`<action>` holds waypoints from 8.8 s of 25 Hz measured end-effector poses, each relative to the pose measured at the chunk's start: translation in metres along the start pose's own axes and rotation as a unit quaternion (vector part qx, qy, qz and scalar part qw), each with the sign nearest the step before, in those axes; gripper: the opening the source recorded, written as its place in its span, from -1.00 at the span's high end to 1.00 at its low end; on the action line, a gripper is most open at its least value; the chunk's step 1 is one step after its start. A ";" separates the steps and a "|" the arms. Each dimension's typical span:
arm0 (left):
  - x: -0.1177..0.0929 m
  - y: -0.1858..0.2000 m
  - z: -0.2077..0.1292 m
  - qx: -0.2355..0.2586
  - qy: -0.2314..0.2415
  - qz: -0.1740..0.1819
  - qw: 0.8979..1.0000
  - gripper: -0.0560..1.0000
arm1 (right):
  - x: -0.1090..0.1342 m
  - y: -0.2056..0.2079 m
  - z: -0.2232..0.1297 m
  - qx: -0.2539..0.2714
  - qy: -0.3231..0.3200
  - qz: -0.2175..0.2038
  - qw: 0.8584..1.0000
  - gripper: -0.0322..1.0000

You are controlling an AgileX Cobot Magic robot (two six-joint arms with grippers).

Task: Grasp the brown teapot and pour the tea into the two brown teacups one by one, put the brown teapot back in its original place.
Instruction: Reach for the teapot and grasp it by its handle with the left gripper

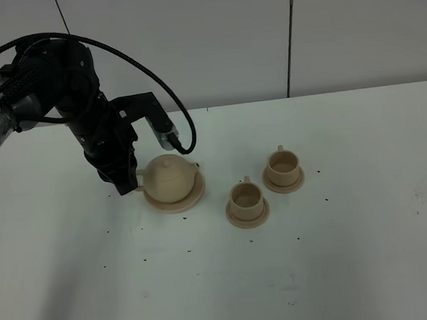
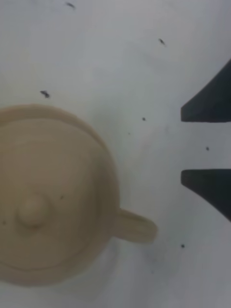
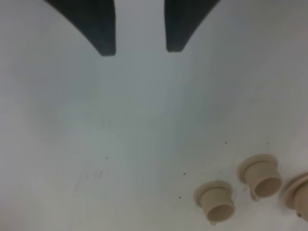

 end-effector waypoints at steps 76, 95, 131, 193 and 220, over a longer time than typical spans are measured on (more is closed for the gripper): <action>0.029 -0.055 0.015 -0.017 -0.104 0.096 0.990 0.49 | 0.000 0.000 0.000 0.000 0.000 0.000 1.000 0.46; 0.018 -0.058 0.014 -0.003 -0.104 0.052 0.993 0.52 | 0.000 0.000 0.000 0.000 0.000 0.000 1.000 0.46; 0.020 -0.043 0.020 -0.017 -0.105 0.040 0.993 0.58 | 0.000 0.000 0.000 0.000 0.000 0.000 1.000 0.46; 0.017 -0.050 0.010 0.027 -0.116 0.017 0.993 0.27 | 0.000 0.000 0.000 0.000 0.000 0.000 1.000 0.46; 0.018 -0.037 0.018 0.039 -0.077 0.030 0.996 0.26 | 0.000 0.000 0.000 0.000 0.000 0.000 1.000 0.46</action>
Point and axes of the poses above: a point on each arm's last joint axis where the gripper is mounted, y pointing back along that axis away from the gripper, x along the wrist's bending axis when the last joint is at zero, z = x × y, the point moved 2 cm from there along -y, pointing out along that axis toward the gripper, and after that the axes turned 4 degrees about -y, right-handed, at the moved point
